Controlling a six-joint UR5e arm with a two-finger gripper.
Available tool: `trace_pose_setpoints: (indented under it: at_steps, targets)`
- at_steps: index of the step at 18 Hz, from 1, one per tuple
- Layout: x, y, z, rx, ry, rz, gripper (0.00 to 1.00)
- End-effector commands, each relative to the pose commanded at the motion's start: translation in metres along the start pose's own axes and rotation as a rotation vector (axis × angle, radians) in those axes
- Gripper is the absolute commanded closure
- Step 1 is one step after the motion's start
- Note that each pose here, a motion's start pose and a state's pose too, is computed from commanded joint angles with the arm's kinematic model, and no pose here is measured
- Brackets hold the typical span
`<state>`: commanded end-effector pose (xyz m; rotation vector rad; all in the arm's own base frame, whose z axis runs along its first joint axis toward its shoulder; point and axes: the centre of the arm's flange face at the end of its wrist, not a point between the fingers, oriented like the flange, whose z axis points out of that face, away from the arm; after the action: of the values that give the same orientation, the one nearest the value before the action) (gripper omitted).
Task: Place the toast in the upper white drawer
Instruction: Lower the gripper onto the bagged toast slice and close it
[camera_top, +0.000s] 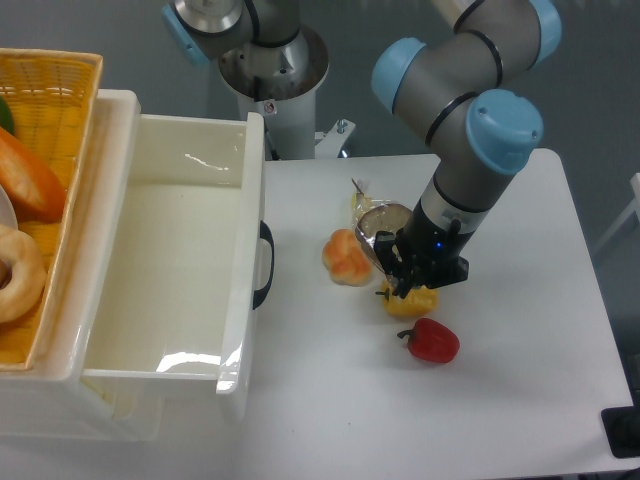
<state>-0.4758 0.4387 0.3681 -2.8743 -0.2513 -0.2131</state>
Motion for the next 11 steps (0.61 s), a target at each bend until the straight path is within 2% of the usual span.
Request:
trace_pose_setpoints:
  at_steps: [5, 11]
  targets:
    - [-0.004, 0.0, -0.006, 0.024, 0.001, -0.01, 1.0]
    - [-0.016, 0.014, -0.044, 0.165, 0.029, -0.056, 1.0]
